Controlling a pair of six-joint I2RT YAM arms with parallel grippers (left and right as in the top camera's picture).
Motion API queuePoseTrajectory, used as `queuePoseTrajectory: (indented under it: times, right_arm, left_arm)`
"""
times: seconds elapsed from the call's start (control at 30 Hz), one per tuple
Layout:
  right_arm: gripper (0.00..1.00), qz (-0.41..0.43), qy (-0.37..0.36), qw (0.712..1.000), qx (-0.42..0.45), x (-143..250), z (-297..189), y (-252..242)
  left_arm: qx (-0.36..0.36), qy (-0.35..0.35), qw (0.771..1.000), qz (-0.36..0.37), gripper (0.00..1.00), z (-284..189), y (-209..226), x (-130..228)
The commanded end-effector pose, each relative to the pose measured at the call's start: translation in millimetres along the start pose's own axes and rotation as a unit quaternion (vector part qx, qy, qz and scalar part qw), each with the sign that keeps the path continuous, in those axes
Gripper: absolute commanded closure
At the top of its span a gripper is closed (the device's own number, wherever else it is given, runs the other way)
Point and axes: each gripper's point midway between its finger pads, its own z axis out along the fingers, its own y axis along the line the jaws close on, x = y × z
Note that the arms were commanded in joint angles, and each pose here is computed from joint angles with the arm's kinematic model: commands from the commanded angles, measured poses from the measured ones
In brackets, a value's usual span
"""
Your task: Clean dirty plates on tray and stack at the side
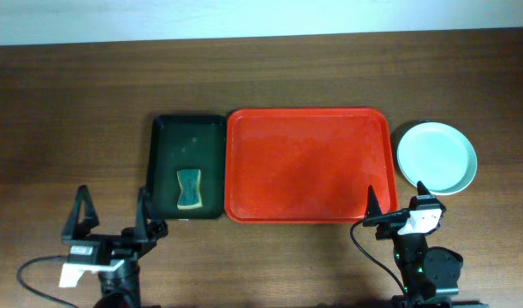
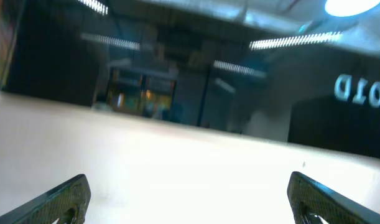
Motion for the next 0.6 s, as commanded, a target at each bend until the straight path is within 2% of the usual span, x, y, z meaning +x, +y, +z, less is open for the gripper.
queuePoseTrajectory:
  times: [0.0,0.2,0.37,0.47,0.57]
  right_arm:
    - [0.02,0.002,0.002,1.000,0.006,2.2,0.0,-2.4]
    - [0.02,0.002,0.002,1.000,0.006,2.2,0.0,-2.4]
    - [0.02,0.002,0.002,1.000,0.006,2.2,0.0,-2.4]
    - [0.02,0.002,0.002,1.000,0.006,2.2,0.0,-2.4]
    - [0.02,0.002,0.002,1.000,0.006,2.2,0.0,-2.4]
  left_arm:
    - [-0.008,0.029,1.000,-0.004,0.01,-5.1,7.7,31.7]
    - [-0.033,0.130,0.991,-0.007,0.01,-14.9,20.5,85.6]
    - [-0.069,0.289,0.955,0.004,0.01,-49.6,37.7,157.9]
    - [-0.048,0.291,0.954,0.051,0.01,-48.8,34.8,157.5]
    - [-0.045,0.291,0.954,0.053,0.01,-48.8,33.6,157.8]
